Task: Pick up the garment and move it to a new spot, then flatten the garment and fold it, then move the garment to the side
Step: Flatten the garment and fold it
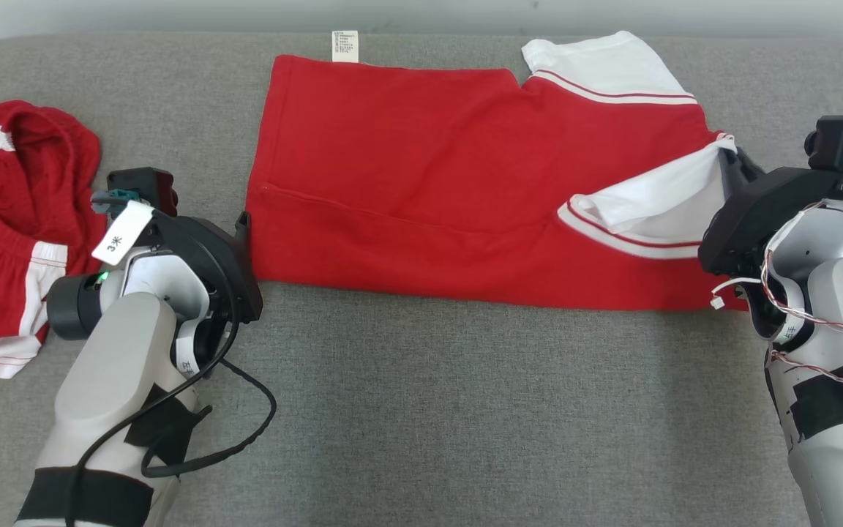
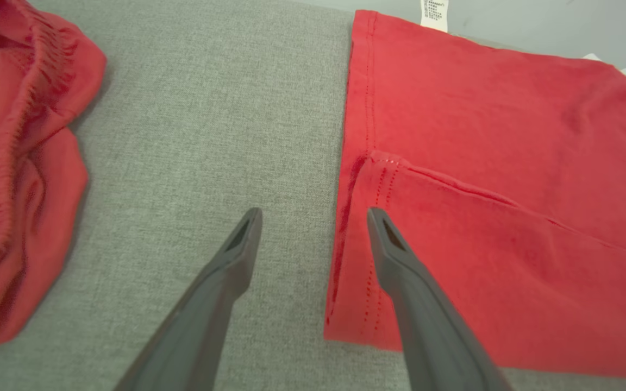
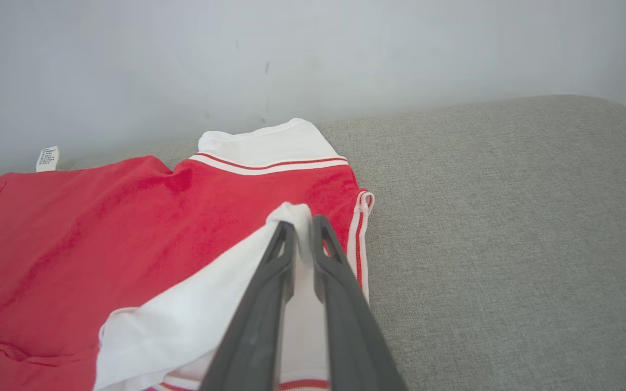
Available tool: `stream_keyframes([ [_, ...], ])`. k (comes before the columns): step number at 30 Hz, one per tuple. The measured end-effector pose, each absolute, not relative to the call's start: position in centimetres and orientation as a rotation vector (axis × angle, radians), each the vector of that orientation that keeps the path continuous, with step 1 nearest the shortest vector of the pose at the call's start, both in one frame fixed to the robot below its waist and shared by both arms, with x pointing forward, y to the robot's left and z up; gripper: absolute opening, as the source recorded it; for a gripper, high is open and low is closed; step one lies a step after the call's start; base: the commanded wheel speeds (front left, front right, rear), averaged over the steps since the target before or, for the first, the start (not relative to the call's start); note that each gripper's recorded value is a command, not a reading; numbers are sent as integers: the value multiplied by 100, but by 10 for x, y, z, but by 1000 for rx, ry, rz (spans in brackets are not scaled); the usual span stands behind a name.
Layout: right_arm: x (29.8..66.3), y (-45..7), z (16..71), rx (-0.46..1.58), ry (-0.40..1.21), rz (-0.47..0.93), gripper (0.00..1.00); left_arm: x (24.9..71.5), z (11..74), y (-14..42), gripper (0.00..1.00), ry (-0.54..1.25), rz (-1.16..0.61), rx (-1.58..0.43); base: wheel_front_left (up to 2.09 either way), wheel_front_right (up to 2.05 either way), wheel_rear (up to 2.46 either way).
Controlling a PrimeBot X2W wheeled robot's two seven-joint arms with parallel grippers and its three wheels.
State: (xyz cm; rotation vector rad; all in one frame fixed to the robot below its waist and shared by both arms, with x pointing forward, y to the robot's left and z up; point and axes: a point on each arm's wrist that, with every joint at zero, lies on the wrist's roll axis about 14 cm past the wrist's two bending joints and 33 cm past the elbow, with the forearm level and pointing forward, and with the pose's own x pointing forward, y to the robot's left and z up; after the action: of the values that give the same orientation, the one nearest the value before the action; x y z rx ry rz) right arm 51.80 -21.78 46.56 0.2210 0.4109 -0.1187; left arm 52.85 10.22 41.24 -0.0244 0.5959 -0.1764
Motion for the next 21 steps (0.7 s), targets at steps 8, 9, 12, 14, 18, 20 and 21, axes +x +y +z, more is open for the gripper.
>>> stream_keyframes([
  [8,510,-222,459,217,422,-135,100,524,414,107,100,588,-170,-20,0,0,0],
  [9,505,-222,454,216,438,-137,100,523,414,107,100,589,-175,-19,0,0,0],
  [12,488,-222,441,211,476,-134,100,518,415,106,100,589,-188,-13,0,0,0],
  [14,478,-222,436,207,496,-127,100,513,416,104,100,588,-199,-9,0,0,0],
  [18,459,-228,434,196,507,-134,100,499,412,98,100,598,-225,5,0,0,0],
  [20,451,-230,434,185,509,-139,100,494,413,96,100,597,-234,7,0,0,0],
  [21,447,-231,435,182,510,-139,100,493,415,96,100,593,-236,10,0,0,0],
])
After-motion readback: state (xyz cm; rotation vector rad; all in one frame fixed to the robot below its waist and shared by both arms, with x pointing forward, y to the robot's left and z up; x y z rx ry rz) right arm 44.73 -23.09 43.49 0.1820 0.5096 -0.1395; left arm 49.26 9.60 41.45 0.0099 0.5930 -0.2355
